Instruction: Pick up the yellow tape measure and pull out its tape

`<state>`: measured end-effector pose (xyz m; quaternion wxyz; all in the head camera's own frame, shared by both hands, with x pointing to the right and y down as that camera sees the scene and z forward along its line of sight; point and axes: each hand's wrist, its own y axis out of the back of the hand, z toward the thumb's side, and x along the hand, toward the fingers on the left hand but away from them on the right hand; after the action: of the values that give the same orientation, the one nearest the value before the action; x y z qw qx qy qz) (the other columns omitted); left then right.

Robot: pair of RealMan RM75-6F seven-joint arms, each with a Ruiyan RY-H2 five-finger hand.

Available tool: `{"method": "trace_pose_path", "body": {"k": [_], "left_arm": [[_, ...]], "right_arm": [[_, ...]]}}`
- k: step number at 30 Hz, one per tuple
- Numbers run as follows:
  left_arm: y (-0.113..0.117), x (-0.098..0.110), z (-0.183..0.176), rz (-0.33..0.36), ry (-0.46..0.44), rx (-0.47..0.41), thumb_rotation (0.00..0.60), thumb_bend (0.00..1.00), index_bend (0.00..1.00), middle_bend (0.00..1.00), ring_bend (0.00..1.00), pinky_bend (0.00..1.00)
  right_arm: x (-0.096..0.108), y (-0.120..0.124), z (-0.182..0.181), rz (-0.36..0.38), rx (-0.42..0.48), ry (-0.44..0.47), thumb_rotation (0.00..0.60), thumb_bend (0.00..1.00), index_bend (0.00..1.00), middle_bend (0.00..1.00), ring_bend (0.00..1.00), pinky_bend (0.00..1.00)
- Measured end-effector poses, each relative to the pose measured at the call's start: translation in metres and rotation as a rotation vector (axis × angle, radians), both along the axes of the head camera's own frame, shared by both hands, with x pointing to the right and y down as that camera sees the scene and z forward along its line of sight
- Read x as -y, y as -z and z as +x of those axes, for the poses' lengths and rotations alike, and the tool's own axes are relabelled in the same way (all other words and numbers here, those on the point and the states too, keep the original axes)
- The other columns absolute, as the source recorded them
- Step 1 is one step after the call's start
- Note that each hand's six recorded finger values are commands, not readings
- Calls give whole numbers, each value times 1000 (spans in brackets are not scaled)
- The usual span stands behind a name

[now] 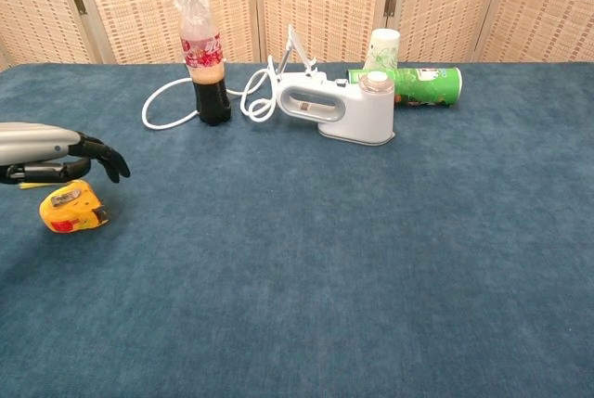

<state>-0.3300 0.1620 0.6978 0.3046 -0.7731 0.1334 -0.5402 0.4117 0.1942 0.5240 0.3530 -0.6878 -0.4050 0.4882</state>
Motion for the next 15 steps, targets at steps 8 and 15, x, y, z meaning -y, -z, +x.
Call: {"method": "trace_pose_path", "body": {"k": [8,15], "left_arm": [[-10,0,-11,-6,31,53,0,743,233,286,113,33],[-10,-8,-27,-15,74,88,0,744,252,315,153,34]], "right_arm": [[0,-4,1,-7,7,-3,600,315,65,69,170,77],[0,-6,2,-8,12,-3,600,315,65,69,172,77]]}}
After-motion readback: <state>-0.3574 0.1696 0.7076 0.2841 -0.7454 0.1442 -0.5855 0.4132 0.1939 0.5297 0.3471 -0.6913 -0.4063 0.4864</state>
